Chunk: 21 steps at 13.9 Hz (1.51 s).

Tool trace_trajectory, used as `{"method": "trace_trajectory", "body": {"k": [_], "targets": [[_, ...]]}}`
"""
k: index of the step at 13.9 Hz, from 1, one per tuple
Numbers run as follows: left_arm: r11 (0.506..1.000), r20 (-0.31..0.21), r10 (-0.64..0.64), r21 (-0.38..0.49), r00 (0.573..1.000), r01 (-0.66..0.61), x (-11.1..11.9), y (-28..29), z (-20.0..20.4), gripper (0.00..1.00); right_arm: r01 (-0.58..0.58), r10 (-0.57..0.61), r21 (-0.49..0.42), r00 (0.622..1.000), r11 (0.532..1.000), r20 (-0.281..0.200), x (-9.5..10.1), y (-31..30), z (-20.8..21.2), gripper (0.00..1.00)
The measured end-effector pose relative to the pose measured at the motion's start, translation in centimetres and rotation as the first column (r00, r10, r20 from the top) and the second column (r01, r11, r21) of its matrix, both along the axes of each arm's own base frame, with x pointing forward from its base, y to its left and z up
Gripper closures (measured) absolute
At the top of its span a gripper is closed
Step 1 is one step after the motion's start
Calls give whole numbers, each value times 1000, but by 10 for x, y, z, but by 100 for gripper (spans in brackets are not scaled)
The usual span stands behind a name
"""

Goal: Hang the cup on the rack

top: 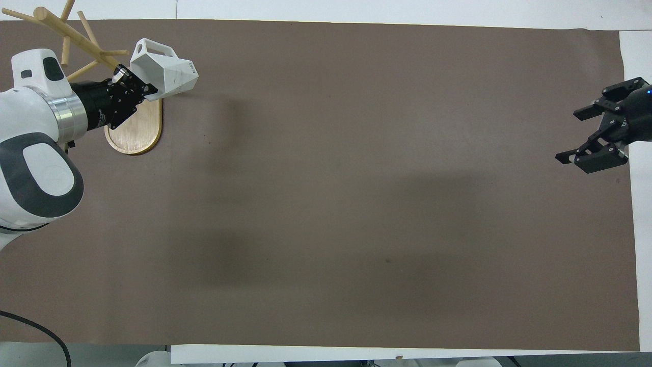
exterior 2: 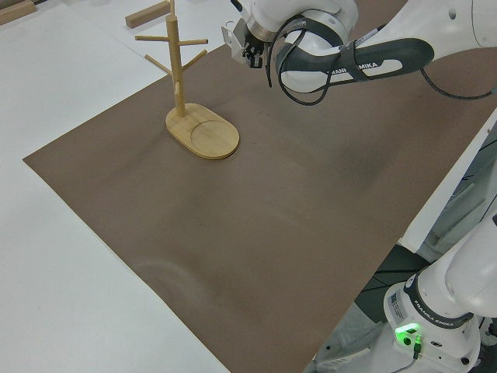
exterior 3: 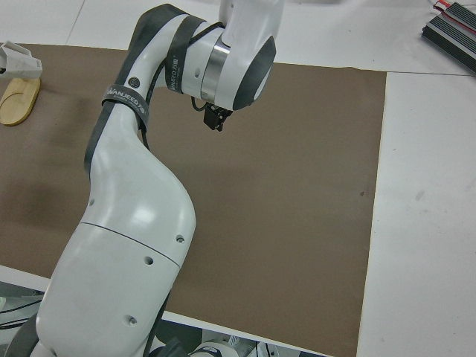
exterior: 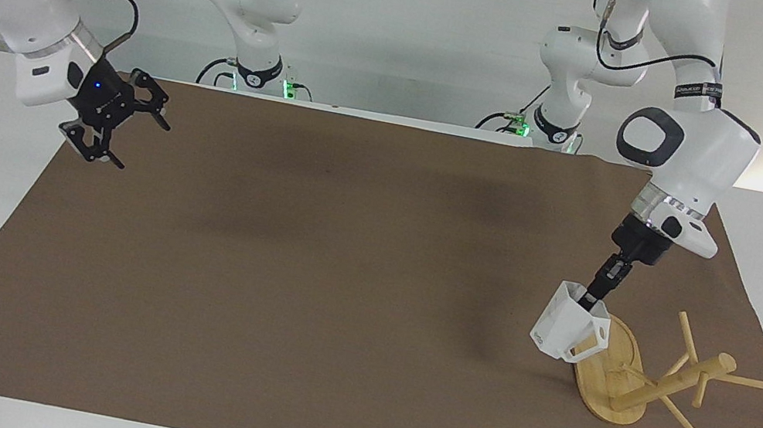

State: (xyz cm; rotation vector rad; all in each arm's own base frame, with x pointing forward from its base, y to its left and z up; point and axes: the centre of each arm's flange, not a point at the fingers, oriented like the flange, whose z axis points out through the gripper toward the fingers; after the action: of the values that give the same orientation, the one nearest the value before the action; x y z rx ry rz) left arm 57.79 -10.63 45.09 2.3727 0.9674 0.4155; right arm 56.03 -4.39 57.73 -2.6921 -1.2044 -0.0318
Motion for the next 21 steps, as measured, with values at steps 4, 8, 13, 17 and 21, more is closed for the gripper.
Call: {"method": "trace_trajectory", "body": {"k": [4, 8, 13, 17, 21], "targets": [[1000, -13, 29, 1, 1000, -29, 2, 14, -9, 96, 333, -349, -180, 935, 926, -64, -17, 13, 51, 0], [999, -30, 46, 14, 998, -46, 7, 27, -25, 96, 566, -600, -282, 799, 775, -46, -25, 0, 64, 0], [999, -21, 18, 37, 1000, -17, 9, 32, -32, 96, 678, -721, -311, 691, 666, -39, -26, 15, 65, 0], [998, -4, -22, 62, 1000, 22, 9, 36, -32, 96, 703, -751, -320, 660, 635, -39, -28, 16, 66, 0], [989, 24, -101, 113, 995, 97, 10, 42, -34, 96, 704, -750, -318, 660, 635, -36, -28, 16, 68, 0]]}}
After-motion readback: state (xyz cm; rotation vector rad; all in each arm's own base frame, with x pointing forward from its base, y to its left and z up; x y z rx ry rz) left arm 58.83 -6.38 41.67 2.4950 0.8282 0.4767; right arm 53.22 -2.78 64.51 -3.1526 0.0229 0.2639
